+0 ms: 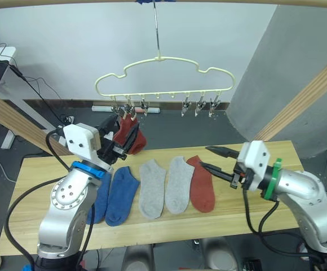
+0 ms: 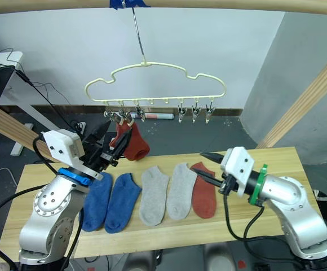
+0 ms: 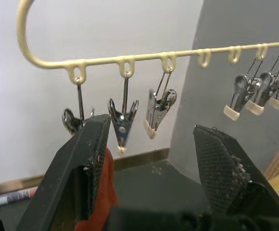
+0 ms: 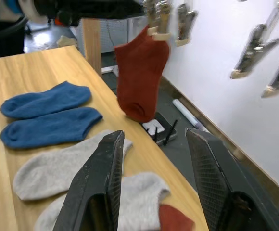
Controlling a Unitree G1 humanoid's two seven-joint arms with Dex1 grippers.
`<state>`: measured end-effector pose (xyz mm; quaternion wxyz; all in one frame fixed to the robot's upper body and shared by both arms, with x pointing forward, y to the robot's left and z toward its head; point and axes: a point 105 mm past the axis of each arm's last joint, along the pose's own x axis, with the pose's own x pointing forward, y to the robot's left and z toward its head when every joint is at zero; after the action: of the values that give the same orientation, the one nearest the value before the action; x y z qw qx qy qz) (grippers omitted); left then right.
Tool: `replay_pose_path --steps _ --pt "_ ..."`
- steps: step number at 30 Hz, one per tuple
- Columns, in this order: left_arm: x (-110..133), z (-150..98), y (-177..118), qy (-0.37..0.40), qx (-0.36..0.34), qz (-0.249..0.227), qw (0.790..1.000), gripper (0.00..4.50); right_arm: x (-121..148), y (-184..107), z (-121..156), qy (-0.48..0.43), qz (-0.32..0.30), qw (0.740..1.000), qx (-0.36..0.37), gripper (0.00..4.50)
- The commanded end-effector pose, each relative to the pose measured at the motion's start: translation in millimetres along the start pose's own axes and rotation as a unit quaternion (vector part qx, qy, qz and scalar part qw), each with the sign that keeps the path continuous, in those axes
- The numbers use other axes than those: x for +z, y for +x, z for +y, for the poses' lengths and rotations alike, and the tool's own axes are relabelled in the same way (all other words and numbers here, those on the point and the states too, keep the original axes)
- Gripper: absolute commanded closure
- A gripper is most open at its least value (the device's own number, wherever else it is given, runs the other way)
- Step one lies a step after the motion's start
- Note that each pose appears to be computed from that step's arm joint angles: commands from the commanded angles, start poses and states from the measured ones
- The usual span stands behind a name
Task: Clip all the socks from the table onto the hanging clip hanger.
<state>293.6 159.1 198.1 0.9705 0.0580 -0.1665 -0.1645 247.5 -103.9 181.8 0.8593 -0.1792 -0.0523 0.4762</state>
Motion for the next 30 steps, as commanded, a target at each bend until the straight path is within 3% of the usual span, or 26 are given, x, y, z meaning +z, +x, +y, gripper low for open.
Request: replay_pose_path --steps 1,7,10,13,30 --pt "5.6 1.6 3.2 0.017 0.033 -0.028 0.999 1.48 9.4 -7.2 7.4 0.001 -0.007 1.000 0.006 2.41" --pt "0.0 -0.4 7.3 0.012 0.065 -0.036 0.997 1.48 5.2 -10.9 7.1 -0.001 0.006 1.000 0.002 2.41" --pt "2.4 -3.5 10.5 0.007 0.058 -0.047 0.997 2.02 5.4 -11.3 5.9 -0.003 0.006 1.000 0.000 2.35" --pt "2.1 -2.0 14.4 0.005 0.064 -0.046 0.997 2.95 6.4 -12.1 4.9 -0.005 0.006 1.000 0.000 2.35" --pt "0.3 1.5 27.2 0.000 0.083 -0.040 0.996 2.95 17.8 -9.2 2.0 0.000 -0.003 1.000 0.003 2.35"
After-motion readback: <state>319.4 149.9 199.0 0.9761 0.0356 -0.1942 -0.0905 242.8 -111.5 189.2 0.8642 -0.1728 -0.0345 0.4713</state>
